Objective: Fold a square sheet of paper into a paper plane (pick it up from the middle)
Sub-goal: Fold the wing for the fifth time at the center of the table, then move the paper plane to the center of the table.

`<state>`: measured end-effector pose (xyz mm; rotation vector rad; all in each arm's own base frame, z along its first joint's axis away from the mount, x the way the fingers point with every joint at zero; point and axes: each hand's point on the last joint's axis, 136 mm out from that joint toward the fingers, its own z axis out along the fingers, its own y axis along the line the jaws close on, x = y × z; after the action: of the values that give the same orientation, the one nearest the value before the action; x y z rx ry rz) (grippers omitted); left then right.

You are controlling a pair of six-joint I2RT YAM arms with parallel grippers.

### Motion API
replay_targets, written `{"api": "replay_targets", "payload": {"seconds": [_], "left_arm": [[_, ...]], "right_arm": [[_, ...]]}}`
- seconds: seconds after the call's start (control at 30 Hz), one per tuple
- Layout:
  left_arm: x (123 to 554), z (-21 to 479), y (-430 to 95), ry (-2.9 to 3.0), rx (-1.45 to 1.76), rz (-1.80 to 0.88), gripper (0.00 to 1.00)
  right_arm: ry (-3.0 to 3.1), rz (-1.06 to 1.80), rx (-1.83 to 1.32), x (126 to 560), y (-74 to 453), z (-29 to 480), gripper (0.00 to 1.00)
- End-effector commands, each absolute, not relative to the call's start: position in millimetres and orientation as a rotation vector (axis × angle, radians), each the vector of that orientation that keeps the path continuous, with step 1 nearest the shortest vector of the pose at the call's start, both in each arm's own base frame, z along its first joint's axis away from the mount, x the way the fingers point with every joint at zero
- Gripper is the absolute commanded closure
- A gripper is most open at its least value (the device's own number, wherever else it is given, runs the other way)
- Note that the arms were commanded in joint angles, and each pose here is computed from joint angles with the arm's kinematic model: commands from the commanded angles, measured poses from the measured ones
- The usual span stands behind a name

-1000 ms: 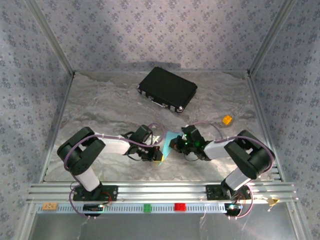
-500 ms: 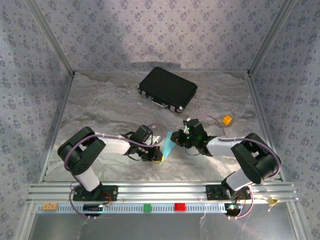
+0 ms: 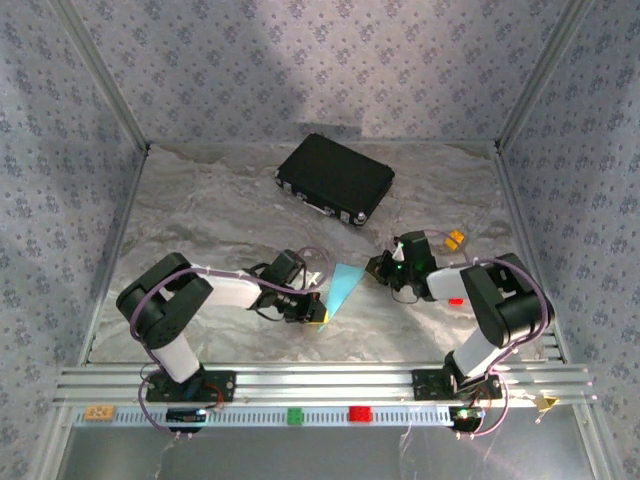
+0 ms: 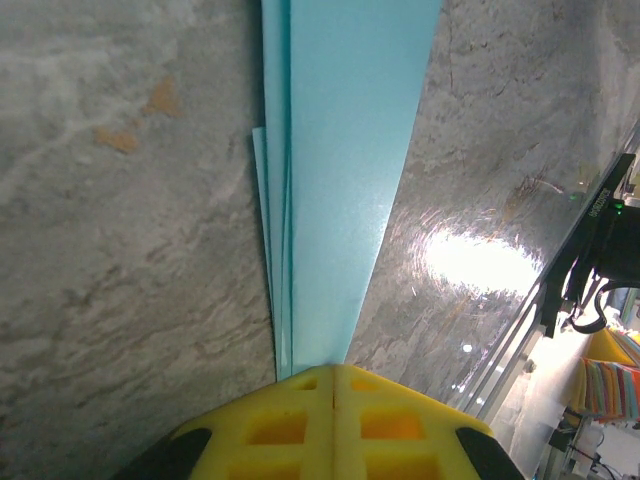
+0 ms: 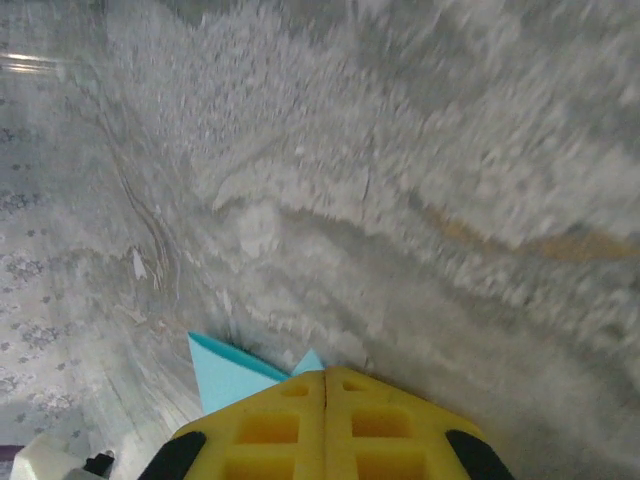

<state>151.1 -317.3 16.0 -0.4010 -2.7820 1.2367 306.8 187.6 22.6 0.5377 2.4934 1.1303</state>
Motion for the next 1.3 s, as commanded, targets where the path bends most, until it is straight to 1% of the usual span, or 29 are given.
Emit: {"api": "replay_targets", "payload": {"seconds": [0.0,0.17,0.3,0.37,0.47,0.53,0.63,0.7,0.77,0.83,0.93,1.0,1.17,1.27], "left_arm": [[140,-5,-303,-2.789,-0.334,1.083,1.0],[146,8,-310,-2.804,-0.3,1.118,1.0],[150,22,-320,-2.815,-0.281,1.14,0.99],[148,34,-328,-2.802,-0.299,1.18,0.96],[144,49,-333,-2.843,-0.402,1.207,0.9],[146,57,-328,-2.885,-0.448,1.213,0.87],[153,65,-310,-2.973,-0.443,1.156,0.83],[156,71,-306,-2.984,-0.457,1.19,0.8],[164,72,-299,-3.005,-0.45,1.186,0.78],[178,72,-295,-3.012,-0.42,1.196,0.78],[194,76,-300,-2.977,-0.389,1.258,0.77],[199,75,-305,-2.963,-0.403,1.262,0.73],[202,60,-317,-2.902,-0.403,1.261,0.73],[202,52,-319,-2.884,-0.382,1.238,0.74]], "right_arm": [[2.474,1.177,0.499,317,187,32,0.95],[2.455,1.159,0.456,320,186,57,0.93],[2.514,1.056,0.499,302,174,56,0.92],[2.519,1.061,0.514,291,173,57,0.91],[2.514,0.996,0.501,271,170,56,0.88],[2.493,1.002,0.479,258,172,58,0.87],[2.483,1.002,0.461,244,176,61,0.85],[2.482,1.001,0.425,236,182,64,0.84],[2.486,1.001,0.407,229,187,64,0.83],[2.488,1.011,0.388,225,193,66,0.83],[2.503,1.018,0.381,220,198,66,0.82],[2.508,1.024,0.366,216,202,66,0.82],[2.506,1.041,0.317,208,212,68,0.81],[2.521,1.018,0.309,205,214,64,0.82]]}}
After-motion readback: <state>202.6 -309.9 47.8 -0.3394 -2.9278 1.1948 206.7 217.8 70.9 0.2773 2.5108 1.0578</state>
